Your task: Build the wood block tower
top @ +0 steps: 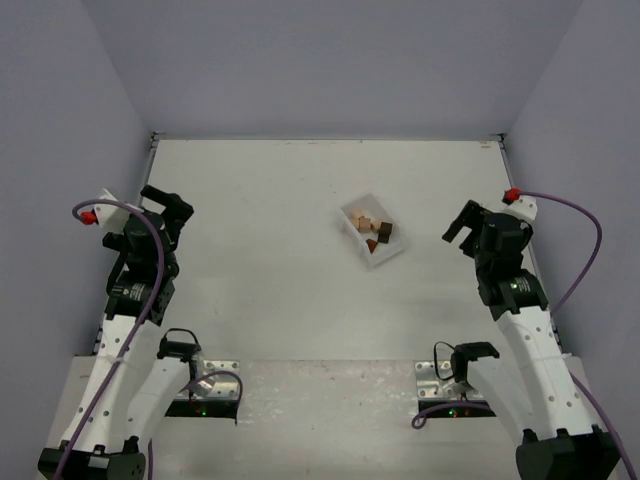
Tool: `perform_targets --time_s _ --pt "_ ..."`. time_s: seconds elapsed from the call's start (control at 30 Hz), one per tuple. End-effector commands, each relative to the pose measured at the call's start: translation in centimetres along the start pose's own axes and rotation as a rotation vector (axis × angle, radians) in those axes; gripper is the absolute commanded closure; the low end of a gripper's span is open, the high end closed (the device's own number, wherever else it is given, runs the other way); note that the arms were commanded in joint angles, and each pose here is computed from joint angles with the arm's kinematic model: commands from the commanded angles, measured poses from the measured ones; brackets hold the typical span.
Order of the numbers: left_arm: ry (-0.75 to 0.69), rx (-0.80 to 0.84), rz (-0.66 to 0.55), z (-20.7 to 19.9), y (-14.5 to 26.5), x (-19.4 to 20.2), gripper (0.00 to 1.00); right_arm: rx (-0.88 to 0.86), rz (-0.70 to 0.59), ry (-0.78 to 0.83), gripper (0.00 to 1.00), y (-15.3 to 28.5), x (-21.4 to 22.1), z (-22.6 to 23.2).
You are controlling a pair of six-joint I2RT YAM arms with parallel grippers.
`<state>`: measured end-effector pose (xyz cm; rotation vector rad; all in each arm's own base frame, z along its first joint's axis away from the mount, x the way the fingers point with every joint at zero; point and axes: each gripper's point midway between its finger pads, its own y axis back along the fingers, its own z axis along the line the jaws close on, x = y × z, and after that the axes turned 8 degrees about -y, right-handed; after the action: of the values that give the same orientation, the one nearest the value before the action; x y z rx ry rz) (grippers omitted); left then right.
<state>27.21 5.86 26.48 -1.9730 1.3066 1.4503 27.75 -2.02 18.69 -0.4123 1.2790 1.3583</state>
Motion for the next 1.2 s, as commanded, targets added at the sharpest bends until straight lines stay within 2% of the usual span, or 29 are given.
perform_targets --time_s 0.0,0.1,0.17,0.2,0.43,0.63,0.7,0.93,1.07,1.17 --pt "0.021 0.000 -0.033 0.1 0.0 -0.8 0.00 -0.086 -0.071 -0.004 0.01 0.9 -2.5 1.8" --pt "0.017 -0.001 -0.029 0.1 0.0 -0.6 0.00 -0.228 -0.038 0.037 0.01 1.0 -1.7 4.2" --pt "0.015 0.024 -0.008 -0.3 -0.1 0.0 0.00 -0.424 0.039 0.140 0.01 1.6 -0.3 7.3" --pt "0.014 0.043 0.007 -0.5 -0.2 0.6 0.00 -0.463 0.063 0.153 0.01 1.6 -0.1 8.1" --pt "0.008 0.161 0.143 -2.5 -1.1 5.4 0.00 -0.576 0.215 0.322 0.01 -1.5 1.8 12.3" --pt "-0.048 0.116 0.180 -1.6 -2.0 7.0 0.00 -0.599 0.298 0.484 0.01 -6.3 4.7 15.7" --pt "-0.054 0.111 0.187 -1.3 -2.1 7.5 0.00 -0.595 0.339 0.547 0.01 -8.3 6.7 16.1" --pt "-0.032 0.172 0.191 -1.8 -1.5 8.0 0.00 -0.501 0.384 0.644 0.02 -13.8 9.1 15.9" --pt "-0.023 0.165 0.167 -1.5 -1.4 7.6 0.00 -0.481 0.435 0.707 0.21 -15.5 11.3 15.0" --pt "-0.016 0.171 0.162 -1.5 -1.2 7.5 0.00 -0.500 0.438 0.730 0.25 -15.6 12.8 14.5"
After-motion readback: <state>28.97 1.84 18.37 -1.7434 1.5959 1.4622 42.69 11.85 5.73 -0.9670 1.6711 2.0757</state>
